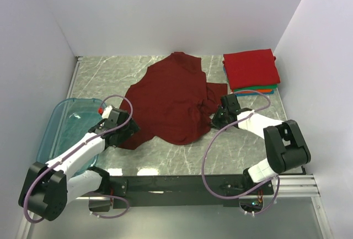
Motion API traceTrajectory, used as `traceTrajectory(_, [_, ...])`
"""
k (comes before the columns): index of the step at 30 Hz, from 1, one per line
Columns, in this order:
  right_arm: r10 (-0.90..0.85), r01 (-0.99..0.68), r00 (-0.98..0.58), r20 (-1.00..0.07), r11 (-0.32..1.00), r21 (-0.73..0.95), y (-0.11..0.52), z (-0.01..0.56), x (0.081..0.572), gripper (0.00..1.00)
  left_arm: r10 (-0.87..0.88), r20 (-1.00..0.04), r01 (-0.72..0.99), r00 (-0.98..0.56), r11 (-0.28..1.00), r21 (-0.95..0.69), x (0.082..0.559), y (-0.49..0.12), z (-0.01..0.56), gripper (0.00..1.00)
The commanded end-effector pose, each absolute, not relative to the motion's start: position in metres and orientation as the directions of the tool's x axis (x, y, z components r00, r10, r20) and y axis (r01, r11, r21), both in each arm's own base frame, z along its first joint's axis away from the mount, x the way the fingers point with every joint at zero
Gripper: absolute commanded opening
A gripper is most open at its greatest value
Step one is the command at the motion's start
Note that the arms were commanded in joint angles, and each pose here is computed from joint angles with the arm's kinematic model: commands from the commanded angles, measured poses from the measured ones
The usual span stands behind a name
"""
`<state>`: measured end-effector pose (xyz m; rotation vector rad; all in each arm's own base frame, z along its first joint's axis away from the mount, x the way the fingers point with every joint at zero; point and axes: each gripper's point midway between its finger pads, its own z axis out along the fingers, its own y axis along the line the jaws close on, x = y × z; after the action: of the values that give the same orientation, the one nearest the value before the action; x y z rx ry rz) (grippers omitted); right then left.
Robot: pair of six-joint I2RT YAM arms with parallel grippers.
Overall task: Fold and stack the t-shirts
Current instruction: Flatten the tshirt out
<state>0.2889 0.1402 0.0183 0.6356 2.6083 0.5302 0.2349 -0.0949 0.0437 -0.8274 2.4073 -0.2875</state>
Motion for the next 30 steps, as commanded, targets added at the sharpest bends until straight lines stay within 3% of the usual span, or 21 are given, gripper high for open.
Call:
traceTrajectory(1, [0.503,0.36,-0.788,-0.356,0.845,0.396,0.121,0.031,0.283,0.19,-0.619,-0.474,-0.489,-0.627,0.786,-0.379,0.242,-0.095,0.046,0.99])
traceTrajectory(7, [0.464,0.386,-0.799,-0.384,0.884,0.264,0.089,0.033,0.246,0.02,-0.606,-0.466,-0.471,-0.644,0.795,-0.382,0.248,-0.101,0.04,0.99])
traceTrajectory(12, [0.473,0.442,-0.805,-0.358,0.881,0.17,0.064,0.04,0.199,0.03,-0.595,-0.468,-0.463,-0.654,0.803,-0.374,0.25,-0.102,0.04,1.0])
traceTrajectory(14, [0.466,0.451,-0.836,-0.29,0.884,0.122,0.06,0.038,0.169,0.05,-0.593,-0.47,-0.46,-0.654,0.805,-0.376,0.25,-0.102,0.041,0.99])
traceTrajectory(16, [0.488,0.457,-0.833,-0.262,0.872,0.173,0.07,0.046,0.158,0.05,-0.591,-0.472,-0.455,-0.654,0.806,-0.379,0.25,-0.102,0.044,1.0])
traceTrajectory(21, [0.527,0.517,-0.819,-0.228,0.85,0.107,0.06,0.062,0.119,0.06,-0.601,-0.474,-0.467,-0.643,0.799,-0.38,0.249,-0.1,0.047,0.99])
traceTrajectory(30, [0.565,0.557,-0.825,-0.028,0.82,0.13,0.085,0.051,0.058,0.08,-0.597,-0.481,-0.493,-0.642,0.802,-0.336,0.251,-0.095,0.051,0.99])
